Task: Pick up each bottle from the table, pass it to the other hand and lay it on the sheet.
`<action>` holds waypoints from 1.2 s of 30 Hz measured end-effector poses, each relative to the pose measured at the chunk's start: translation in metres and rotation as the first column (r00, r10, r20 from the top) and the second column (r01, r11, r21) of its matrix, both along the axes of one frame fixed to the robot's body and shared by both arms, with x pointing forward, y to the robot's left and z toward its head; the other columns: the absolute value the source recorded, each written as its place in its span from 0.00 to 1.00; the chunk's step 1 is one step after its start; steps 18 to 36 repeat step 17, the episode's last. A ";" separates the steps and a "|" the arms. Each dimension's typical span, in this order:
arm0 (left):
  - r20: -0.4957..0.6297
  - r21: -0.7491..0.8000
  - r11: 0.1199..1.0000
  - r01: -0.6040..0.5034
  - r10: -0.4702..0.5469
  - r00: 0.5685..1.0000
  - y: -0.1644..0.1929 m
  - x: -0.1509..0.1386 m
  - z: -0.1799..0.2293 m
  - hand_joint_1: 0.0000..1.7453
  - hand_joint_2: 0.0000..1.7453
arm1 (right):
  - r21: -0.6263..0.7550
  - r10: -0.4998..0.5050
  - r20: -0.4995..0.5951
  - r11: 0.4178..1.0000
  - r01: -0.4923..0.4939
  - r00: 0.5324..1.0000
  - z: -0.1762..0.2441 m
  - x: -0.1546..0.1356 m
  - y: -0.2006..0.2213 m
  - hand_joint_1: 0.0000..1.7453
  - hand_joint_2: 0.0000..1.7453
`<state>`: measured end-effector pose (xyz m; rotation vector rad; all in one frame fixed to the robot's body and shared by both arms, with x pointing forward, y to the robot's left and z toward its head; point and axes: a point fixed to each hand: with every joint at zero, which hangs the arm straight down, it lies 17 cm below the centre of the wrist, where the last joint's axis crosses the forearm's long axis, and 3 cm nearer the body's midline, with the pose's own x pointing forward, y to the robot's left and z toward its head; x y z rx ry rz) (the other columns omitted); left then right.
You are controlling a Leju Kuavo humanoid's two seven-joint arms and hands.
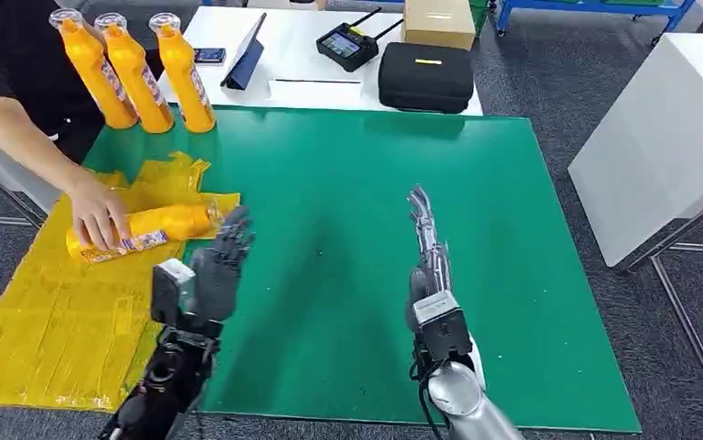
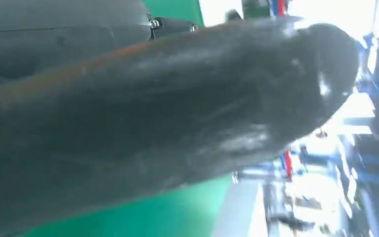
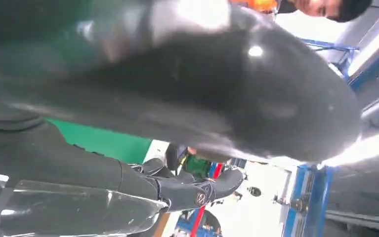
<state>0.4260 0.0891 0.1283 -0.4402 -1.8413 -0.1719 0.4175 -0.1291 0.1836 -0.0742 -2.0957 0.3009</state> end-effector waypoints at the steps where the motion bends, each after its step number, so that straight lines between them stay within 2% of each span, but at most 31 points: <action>1: 0.008 -0.005 1.000 0.021 -0.021 1.000 -0.009 -0.003 0.004 0.00 0.00 | -0.006 -0.005 0.003 1.000 0.005 1.000 0.001 0.000 0.002 0.00 0.00; 6: 0.030 -0.013 0.998 0.060 -0.060 0.998 -0.028 -0.011 0.013 0.00 0.00 | -0.011 -0.015 0.000 1.000 0.015 1.000 0.002 -0.001 0.009 0.00 0.00; 17: 0.044 0.001 0.995 0.099 -0.099 0.994 -0.040 -0.021 0.015 0.00 0.00 | 0.018 -0.013 -0.008 1.000 0.013 1.000 0.007 0.001 0.014 0.00 0.00; 36: 0.044 0.001 0.995 0.099 -0.099 0.994 -0.040 -0.021 0.015 0.00 0.00 | 0.018 -0.013 -0.008 1.000 0.013 1.000 0.007 0.001 0.014 0.00 0.00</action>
